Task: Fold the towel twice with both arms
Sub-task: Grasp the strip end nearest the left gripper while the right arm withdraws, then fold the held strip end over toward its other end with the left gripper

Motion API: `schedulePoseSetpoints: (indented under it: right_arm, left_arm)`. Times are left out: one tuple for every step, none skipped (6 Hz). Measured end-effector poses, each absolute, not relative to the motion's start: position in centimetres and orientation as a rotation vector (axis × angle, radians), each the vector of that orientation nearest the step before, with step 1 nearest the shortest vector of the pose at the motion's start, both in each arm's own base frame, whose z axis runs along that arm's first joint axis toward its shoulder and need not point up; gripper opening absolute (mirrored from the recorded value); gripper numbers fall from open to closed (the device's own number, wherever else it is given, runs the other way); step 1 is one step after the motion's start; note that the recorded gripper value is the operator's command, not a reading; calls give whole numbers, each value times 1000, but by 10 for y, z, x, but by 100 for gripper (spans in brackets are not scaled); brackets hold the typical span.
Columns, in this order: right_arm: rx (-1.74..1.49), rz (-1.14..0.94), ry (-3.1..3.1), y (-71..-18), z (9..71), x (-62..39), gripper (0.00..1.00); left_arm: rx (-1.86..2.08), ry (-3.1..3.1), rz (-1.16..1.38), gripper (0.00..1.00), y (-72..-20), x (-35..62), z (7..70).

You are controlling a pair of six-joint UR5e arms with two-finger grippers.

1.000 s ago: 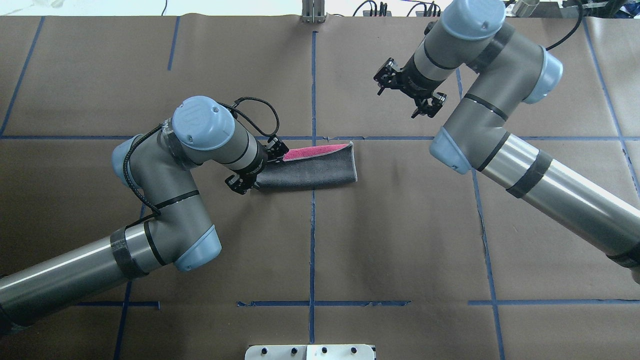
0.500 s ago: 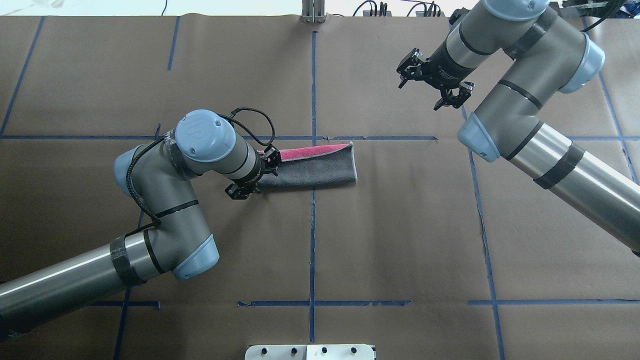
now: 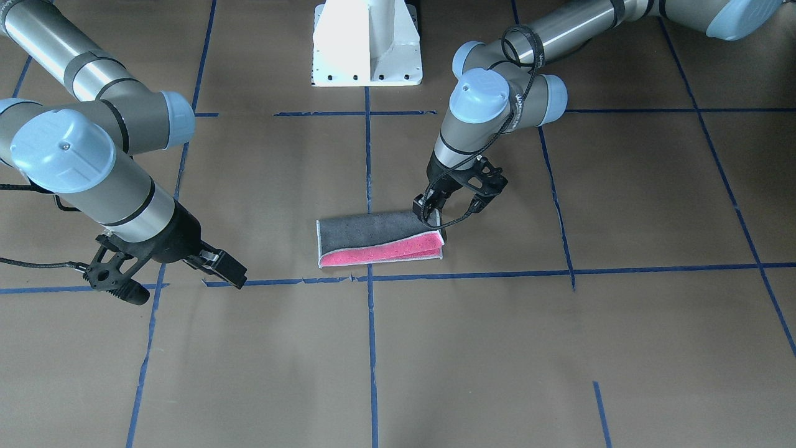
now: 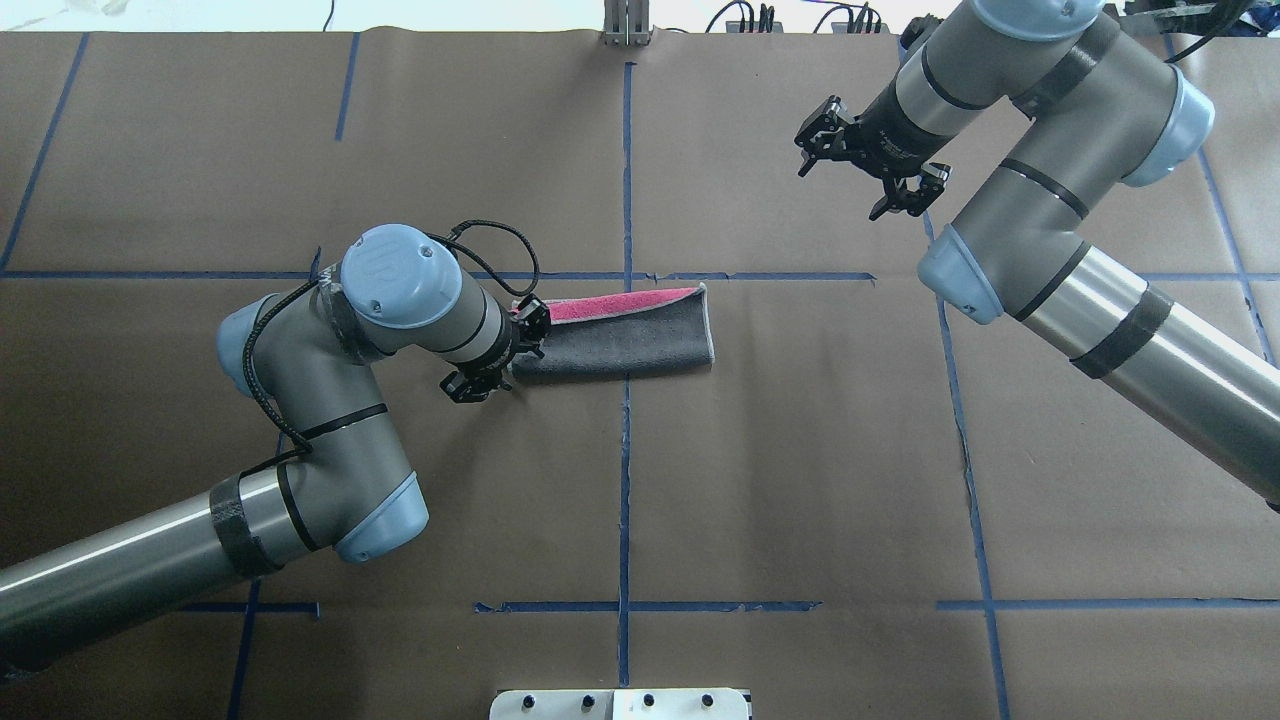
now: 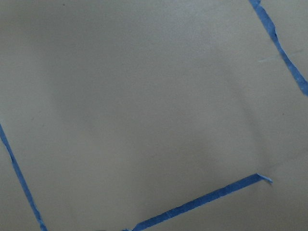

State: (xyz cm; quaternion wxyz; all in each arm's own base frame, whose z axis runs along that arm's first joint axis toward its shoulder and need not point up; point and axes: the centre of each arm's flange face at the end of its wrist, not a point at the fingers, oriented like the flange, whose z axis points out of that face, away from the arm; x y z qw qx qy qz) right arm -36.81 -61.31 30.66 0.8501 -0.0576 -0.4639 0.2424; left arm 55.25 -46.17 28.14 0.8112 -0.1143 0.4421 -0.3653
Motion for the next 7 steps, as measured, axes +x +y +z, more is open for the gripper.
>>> schedulePoseSetpoints:
  right_arm:
    - [-122,511,-976,-613,308,-368,100]
    - [-123,512,-975,-613,309,-368,100]
    - [-124,513,-973,-612,311,-368,100]
    - [-127,515,-969,-612,315,-367,100]
    - [-128,514,-966,-611,318,-366,100]
    - [-126,511,-963,-610,322,-364,100]
    - [-125,507,-961,-606,328,-361,100]
  left_arm:
    - [-244,943,-781,2,-462,552,282]
    - [-244,946,-778,0,-462,552,280]
    - [-244,952,-775,0,-461,549,271]
    - [-244,952,-774,0,-460,544,246]
    - [-243,953,-774,0,-460,542,211]
    - [-240,964,-771,0,-462,544,181]
    - [-238,969,-771,0,-469,557,157]
